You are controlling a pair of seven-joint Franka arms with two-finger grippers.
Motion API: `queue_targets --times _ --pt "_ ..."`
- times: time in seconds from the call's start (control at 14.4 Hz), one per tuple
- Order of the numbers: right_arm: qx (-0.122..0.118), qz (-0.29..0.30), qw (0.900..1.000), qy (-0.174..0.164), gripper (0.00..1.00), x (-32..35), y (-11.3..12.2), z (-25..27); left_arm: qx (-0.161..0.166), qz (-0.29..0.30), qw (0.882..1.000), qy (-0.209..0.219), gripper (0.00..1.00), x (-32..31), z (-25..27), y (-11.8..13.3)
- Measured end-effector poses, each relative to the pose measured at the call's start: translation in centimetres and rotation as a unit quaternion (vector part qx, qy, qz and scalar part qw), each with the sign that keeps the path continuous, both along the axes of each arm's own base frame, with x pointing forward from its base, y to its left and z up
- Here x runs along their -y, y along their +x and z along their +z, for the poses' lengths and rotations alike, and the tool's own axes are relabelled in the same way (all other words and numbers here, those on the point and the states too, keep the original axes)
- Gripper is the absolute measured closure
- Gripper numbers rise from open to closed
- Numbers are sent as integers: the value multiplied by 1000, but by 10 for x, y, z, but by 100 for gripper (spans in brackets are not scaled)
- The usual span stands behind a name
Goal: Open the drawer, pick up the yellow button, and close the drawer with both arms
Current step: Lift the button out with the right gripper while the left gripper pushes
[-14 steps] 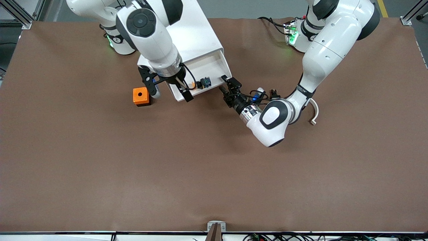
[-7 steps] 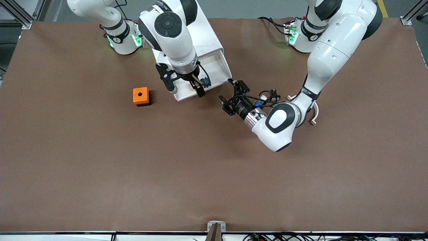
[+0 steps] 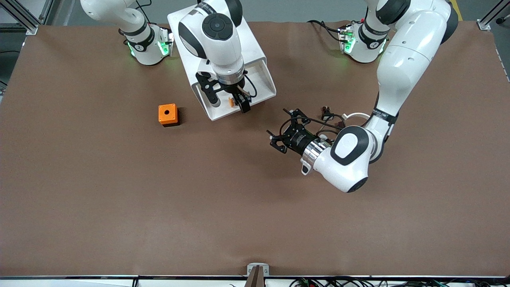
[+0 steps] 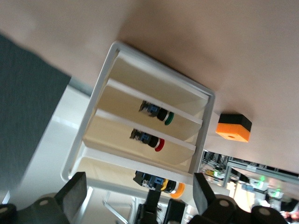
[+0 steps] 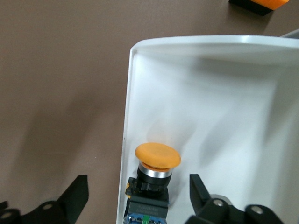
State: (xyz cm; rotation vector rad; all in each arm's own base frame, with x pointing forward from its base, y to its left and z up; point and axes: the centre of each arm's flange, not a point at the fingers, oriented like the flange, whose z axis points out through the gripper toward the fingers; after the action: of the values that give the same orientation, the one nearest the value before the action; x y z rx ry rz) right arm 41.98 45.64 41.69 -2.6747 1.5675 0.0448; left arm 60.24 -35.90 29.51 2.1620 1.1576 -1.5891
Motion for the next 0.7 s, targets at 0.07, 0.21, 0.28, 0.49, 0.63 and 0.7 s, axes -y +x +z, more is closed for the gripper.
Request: queue_targets --times 0.07,0.21,0.28,0.49,0.63,0.7 --pt "3 3 1000 -3 19 0 0 0 36 -10 999 -12 0 -5 9 7" --pt "9 11 1000 -10 41 -2 -3 -1 106 -31 994 -21 0 -18 31 19" --pt "11 15 1000 -11 52 -4 -5 -1 141 -45 989 -17 0 -23 44 23" --pt "14 23 1000 -14 63 -7 -8 -1 220 -80 972 17 0 -33 78 26" --pt "14 23 1000 -14 67 -6 -8 -1 265 -100 958 46 0 -36 92 29" --pt "15 23 1000 -14 67 -6 -7 0 285 -107 951 57 0 -37 95 31"
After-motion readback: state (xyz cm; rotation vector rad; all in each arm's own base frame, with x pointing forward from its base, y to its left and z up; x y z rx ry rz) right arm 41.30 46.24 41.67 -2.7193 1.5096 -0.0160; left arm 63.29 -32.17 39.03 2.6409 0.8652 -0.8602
